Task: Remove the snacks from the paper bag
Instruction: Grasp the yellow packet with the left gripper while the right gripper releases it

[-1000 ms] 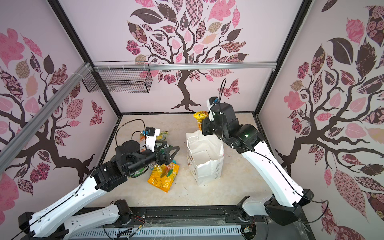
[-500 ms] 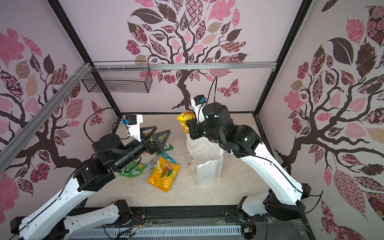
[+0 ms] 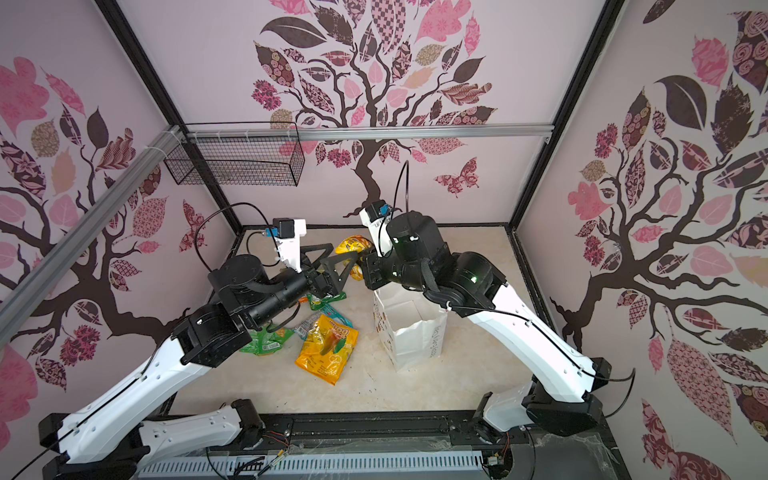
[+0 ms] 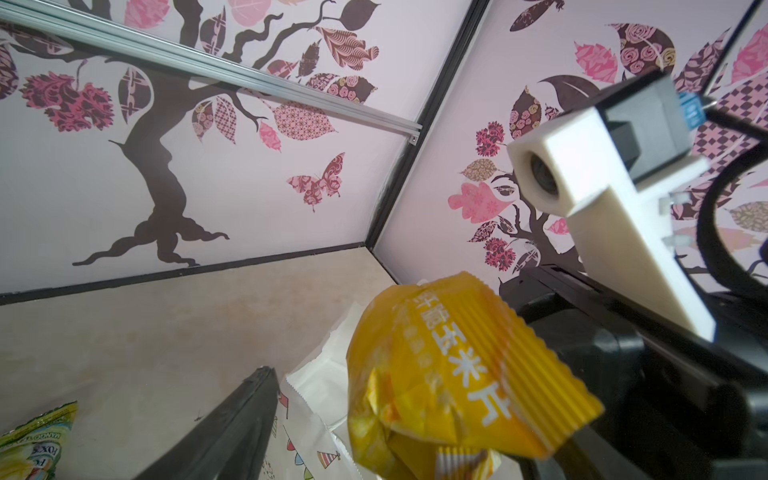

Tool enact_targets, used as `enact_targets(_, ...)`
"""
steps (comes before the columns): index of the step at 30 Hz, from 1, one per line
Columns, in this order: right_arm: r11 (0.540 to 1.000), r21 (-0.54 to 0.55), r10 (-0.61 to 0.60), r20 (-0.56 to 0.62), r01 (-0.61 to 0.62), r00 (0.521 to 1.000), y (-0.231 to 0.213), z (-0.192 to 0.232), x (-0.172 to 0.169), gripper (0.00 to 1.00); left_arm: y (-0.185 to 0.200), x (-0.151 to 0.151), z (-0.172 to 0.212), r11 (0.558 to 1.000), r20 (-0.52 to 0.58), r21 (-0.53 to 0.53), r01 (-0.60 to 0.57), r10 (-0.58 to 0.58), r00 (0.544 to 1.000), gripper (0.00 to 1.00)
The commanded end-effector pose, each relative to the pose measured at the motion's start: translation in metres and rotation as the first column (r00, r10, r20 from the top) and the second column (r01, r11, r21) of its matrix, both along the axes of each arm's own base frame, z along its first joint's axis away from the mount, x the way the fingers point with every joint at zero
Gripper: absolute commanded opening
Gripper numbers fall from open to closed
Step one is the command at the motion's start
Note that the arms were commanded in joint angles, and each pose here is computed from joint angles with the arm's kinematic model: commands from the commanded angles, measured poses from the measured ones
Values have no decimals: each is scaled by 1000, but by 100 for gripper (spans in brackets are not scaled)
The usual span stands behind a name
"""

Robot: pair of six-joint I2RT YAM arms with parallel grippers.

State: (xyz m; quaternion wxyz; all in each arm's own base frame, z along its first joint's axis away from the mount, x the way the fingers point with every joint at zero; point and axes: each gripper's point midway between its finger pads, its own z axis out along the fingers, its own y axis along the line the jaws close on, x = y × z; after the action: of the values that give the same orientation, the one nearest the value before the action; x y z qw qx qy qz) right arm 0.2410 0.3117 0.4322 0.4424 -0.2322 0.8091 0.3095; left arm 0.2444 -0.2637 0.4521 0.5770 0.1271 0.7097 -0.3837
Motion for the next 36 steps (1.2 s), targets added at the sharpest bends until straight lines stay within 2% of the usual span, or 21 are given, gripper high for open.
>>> enact_targets(1, 996, 30, 87, -16, -86, 996, 16, -4, -12, 8, 1, -5, 21, 999, 32, -40, 22, -20, 999, 79)
enact_targets(4, 994, 35, 103, -24, -102, 994, 18, -9, -15, 9, 1, -5, 21, 999, 32, -44, 20, -18, 999, 66)
enact_targets(13, 993, 62, 99, -14, -98, 995, 16, -8, -16, 17, 4, -9, 24, 998, 25, -62, 29, -27, 999, 15)
enact_targets(16, 993, 67, 101, -8, -100, 995, 17, -7, -16, 25, 4, -11, 25, 997, 26, -63, 34, -33, 999, 5)
enact_targets(17, 992, 67, 103, -6, -102, 995, 17, -7, -17, 29, 4, -11, 25, 997, 27, -62, 36, -34, 999, 3)
enact_targets(19, 992, 72, 100, 0, -99, 995, 16, -5, -17, 48, 6, -13, 26, 998, 33, -59, 36, -34, 999, 0)
enact_targets(22, 993, 80, 83, 17, -84, 996, 11, -2, -16, 72, 8, -18, 29, 997, 57, -49, 54, -52, 997, 0)
enact_targets(23, 993, 81, 82, 25, -84, 996, 9, 0, -17, 76, 9, -19, 31, 997, 64, -49, 57, -54, 997, 0)
enact_targets(30, 980, 137, 126, 120, -143, 985, -6, 23, -36, 98, 27, -27, 40, 1000, 124, -10, 23, -21, 992, 0)
enact_targets(36, 960, 257, 45, 249, -111, 967, -39, 41, -48, 100, 50, -33, 33, 999, 173, 18, -45, 41, 984, 0)
